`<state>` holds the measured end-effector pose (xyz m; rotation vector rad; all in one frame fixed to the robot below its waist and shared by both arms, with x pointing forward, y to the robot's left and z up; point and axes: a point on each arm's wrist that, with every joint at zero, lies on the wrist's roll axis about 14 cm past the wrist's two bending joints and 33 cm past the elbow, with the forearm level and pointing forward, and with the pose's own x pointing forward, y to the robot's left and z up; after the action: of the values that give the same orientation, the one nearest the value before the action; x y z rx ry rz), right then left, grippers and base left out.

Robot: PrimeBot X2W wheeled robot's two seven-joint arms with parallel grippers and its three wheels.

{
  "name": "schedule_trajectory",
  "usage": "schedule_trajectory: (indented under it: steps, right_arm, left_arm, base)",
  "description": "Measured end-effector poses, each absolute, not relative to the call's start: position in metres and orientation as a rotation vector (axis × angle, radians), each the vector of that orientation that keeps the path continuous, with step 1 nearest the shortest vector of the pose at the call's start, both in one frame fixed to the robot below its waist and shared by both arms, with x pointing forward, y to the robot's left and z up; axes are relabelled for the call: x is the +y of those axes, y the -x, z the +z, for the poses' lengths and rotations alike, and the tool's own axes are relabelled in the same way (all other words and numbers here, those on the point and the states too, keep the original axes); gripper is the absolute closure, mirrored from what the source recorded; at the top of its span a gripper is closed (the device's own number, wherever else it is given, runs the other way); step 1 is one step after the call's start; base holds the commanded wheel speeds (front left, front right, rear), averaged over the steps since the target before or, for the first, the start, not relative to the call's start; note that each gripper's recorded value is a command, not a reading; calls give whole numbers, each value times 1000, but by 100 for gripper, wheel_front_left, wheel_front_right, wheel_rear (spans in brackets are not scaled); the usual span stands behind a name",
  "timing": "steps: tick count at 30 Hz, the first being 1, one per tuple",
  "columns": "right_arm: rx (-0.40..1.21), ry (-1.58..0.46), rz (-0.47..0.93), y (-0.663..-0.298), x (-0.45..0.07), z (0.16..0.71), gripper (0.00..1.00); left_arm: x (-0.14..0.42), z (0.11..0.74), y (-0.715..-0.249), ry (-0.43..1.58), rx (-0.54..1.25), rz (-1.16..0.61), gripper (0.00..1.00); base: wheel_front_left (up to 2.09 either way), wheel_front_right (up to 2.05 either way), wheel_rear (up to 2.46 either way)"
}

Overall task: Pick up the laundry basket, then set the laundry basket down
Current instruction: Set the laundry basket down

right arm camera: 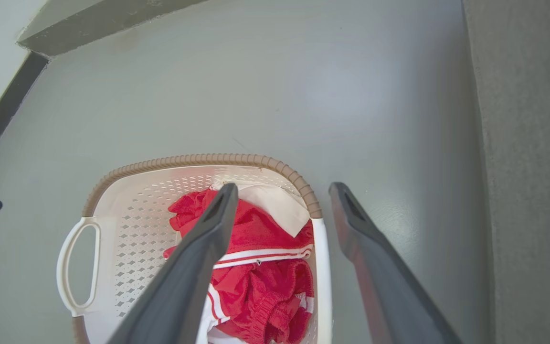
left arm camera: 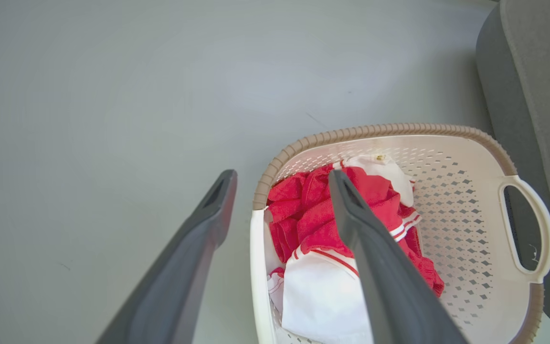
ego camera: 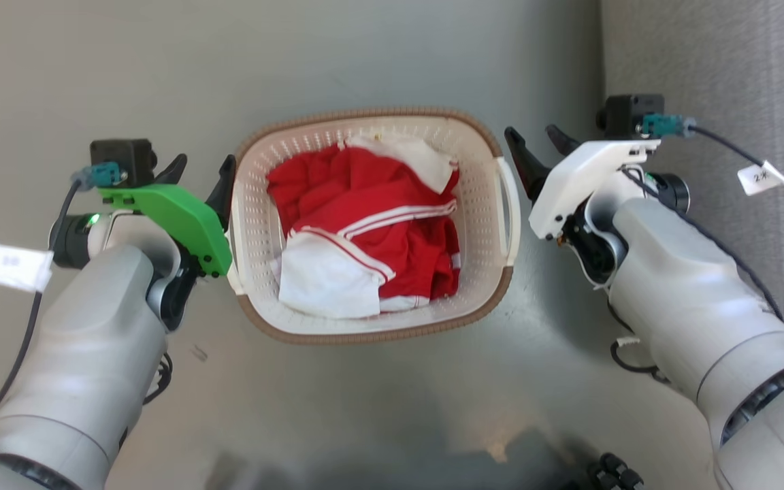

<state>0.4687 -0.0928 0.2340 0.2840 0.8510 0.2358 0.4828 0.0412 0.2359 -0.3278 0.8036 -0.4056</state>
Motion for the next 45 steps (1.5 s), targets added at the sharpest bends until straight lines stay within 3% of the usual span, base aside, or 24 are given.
schedule_trajectory:
  steps: [17,26,45]
  right_arm:
    - [642,-315,223,-460,-99,317,0]
    - [377,-331,224,-492,-117,407,0]
    - [92,-338,186,-443,-131,491,0]
  left_arm:
    - [45,322,-474,287,602,-452,0]
    - [55,401,-491,316,384,-438,0]
    - [95,487,-444,286,106,-307,0]
  base:
    - [0,0,0]
    - [0,0,0]
    - [0,0,0]
